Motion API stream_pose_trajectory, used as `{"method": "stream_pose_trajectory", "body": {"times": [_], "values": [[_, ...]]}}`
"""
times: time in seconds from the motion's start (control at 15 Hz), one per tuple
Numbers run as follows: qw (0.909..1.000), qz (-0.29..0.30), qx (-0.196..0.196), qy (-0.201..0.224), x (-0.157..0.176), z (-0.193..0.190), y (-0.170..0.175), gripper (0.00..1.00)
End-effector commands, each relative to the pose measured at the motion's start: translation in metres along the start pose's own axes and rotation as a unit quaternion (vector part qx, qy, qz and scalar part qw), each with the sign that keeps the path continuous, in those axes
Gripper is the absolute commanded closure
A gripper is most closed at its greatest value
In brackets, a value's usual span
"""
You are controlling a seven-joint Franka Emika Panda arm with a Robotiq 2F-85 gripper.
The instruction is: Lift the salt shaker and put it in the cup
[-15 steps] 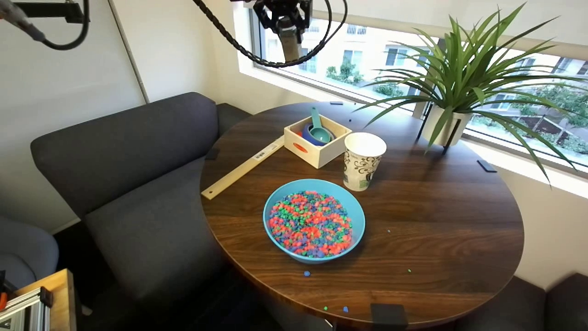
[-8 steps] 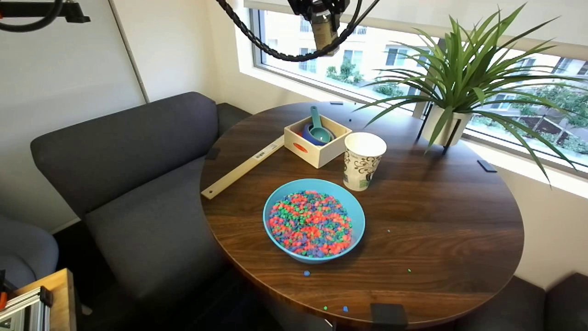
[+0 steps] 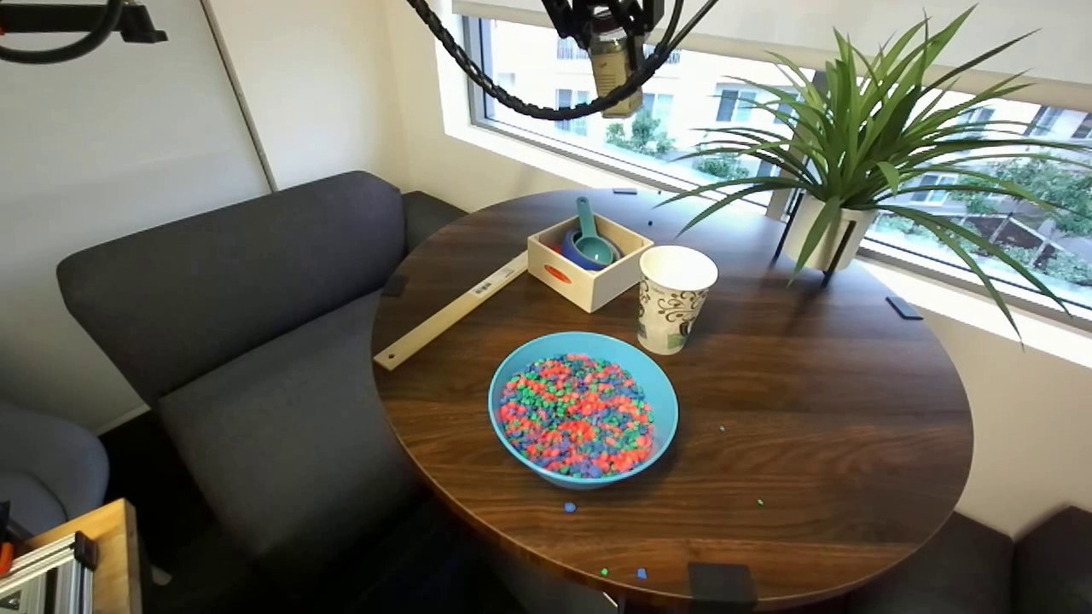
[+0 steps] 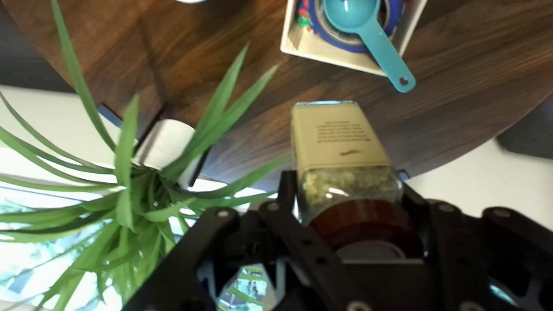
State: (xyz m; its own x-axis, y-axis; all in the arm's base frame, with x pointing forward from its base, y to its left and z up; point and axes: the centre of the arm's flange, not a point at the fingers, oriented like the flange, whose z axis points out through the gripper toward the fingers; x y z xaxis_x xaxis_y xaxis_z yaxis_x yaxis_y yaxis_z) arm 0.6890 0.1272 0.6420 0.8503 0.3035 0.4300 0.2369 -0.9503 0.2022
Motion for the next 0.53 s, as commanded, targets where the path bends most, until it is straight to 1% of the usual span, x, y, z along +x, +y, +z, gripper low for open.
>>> {"method": "stream_pose_trajectory", "body": {"times": [0.0, 0.07, 0.2, 0.27, 0.47], "values": [[0.9975, 0.05, -0.02, -0.047, -0.004, -0.017, 0.044, 0.74], [0.9969, 0.058, -0.015, -0.05, -0.012, -0.017, 0.056, 0.74], [0.9966, 0.075, -0.007, -0.033, -0.021, -0.013, 0.078, 0.74], [0.9956, 0.09, -0.007, -0.025, -0.024, -0.012, 0.089, 0.74], [0.9915, 0.128, -0.01, -0.019, -0.029, -0.006, 0.12, 0.74]]}}
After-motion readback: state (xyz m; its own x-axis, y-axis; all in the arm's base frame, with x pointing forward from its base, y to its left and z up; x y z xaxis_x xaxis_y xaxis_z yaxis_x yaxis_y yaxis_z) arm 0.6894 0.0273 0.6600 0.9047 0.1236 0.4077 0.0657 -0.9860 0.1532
